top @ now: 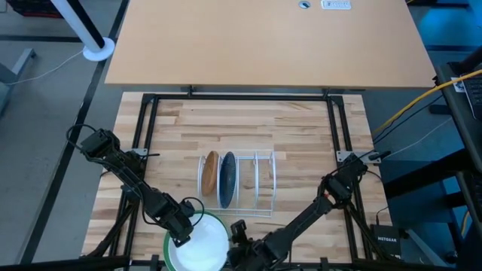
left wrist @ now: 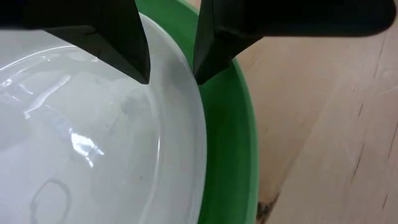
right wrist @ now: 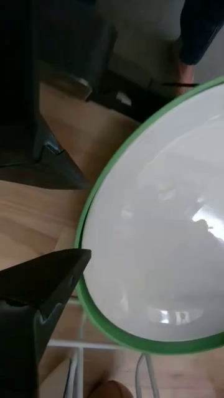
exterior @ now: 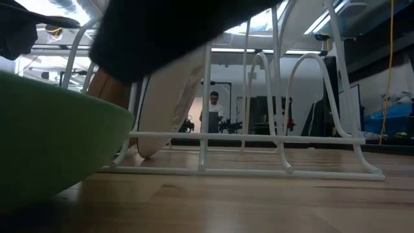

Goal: Sort dishes
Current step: Put the white plate into the dish rack

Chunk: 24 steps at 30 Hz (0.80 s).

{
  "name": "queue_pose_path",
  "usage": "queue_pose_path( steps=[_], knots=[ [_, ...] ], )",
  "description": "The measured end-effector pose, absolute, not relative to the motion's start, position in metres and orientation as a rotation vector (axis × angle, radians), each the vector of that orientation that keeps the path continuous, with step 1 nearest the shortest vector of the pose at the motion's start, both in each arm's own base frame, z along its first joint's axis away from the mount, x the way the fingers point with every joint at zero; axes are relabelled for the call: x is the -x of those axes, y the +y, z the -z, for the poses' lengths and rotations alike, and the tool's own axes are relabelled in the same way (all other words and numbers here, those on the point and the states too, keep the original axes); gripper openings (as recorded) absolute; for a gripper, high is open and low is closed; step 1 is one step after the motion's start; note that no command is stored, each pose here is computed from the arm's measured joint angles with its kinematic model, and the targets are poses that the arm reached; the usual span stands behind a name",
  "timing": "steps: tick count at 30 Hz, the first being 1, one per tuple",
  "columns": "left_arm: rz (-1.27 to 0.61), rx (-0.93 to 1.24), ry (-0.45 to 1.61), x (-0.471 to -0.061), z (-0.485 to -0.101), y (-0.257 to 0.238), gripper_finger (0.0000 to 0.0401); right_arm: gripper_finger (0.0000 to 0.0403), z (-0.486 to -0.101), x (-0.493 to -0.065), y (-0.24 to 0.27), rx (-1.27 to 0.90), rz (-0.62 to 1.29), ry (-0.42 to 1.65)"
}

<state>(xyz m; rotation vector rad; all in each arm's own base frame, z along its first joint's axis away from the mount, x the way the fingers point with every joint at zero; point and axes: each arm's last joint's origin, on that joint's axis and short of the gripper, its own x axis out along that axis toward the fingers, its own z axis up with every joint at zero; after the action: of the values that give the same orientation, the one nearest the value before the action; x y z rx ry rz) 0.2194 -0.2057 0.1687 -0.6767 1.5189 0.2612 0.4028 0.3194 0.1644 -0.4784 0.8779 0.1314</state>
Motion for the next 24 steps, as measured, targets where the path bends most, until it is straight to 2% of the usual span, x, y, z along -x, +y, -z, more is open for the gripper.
queue_pose_path(
  steps=[18,24],
  knots=[
    [-0.253,0.714,1.510,-0.222,-0.169,-0.207,0.0113,0.0169,-0.142,-0.415,0.307,0.425,-0.106,0.821],
    [-0.247,0.723,1.434,-0.227,-0.171,-0.209,0.0113,0.0169,-0.144,-0.425,0.299,0.393,-0.070,0.784]
  ],
)
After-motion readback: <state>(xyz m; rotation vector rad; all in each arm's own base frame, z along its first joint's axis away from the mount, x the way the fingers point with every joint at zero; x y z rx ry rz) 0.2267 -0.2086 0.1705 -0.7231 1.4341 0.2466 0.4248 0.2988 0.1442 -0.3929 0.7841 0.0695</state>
